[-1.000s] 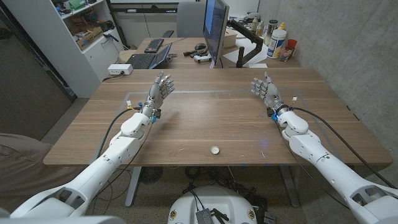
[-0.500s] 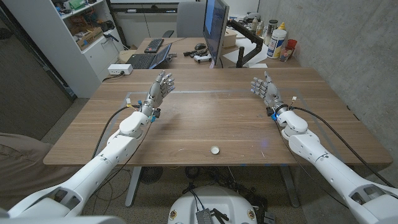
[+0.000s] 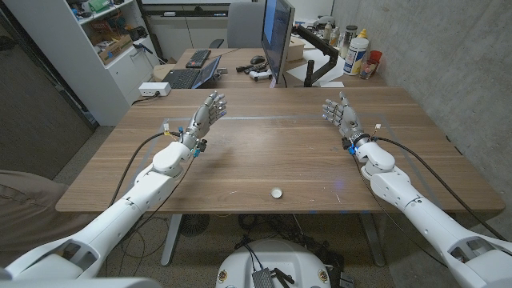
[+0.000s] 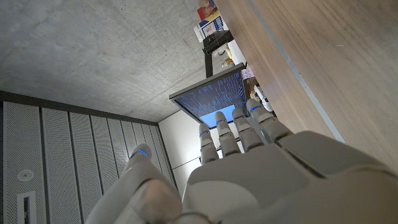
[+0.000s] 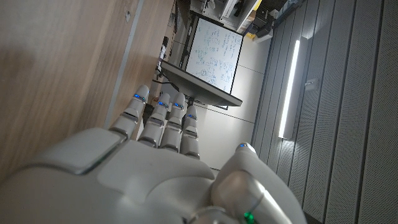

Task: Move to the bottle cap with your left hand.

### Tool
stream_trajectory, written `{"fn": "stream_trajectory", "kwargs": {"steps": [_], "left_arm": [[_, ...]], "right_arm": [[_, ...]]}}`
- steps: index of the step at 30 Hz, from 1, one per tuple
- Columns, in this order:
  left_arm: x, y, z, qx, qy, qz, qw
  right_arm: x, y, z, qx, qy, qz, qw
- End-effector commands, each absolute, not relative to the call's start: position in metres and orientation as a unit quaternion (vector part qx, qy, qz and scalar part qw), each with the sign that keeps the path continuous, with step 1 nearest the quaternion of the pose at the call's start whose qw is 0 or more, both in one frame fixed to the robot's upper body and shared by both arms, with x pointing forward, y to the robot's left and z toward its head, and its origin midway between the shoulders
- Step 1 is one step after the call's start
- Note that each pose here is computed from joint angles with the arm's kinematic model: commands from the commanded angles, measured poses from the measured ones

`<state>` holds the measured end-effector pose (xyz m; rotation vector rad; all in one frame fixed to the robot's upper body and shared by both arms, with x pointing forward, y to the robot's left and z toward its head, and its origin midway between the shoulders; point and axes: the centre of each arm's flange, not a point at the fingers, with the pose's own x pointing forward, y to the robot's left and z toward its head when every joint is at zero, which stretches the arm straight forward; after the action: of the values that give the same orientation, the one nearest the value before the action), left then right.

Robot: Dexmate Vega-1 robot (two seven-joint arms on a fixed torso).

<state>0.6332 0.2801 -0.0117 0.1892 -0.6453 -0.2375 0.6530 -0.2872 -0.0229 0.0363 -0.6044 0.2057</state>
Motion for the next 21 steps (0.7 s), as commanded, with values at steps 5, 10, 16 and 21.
{"fn": "stream_trajectory", "kwargs": {"steps": [5,10,16,21], "left_arm": [[0.620,0.269,-0.003,0.138,-0.331,-0.124,0.925],[0.618,0.264,-0.003,0.154,-0.329,-0.127,0.923],[0.615,0.259,-0.003,0.186,-0.328,-0.117,0.919],[0.609,0.251,-0.003,0.222,-0.352,-0.086,0.905]], "right_arm": [[0.653,-0.289,-0.023,0.018,-0.302,0.099,0.948],[0.653,-0.291,-0.023,0.020,-0.299,0.098,0.949],[0.653,-0.293,-0.024,0.021,-0.298,0.097,0.949],[0.654,-0.295,-0.024,0.020,-0.299,0.096,0.949]]}}
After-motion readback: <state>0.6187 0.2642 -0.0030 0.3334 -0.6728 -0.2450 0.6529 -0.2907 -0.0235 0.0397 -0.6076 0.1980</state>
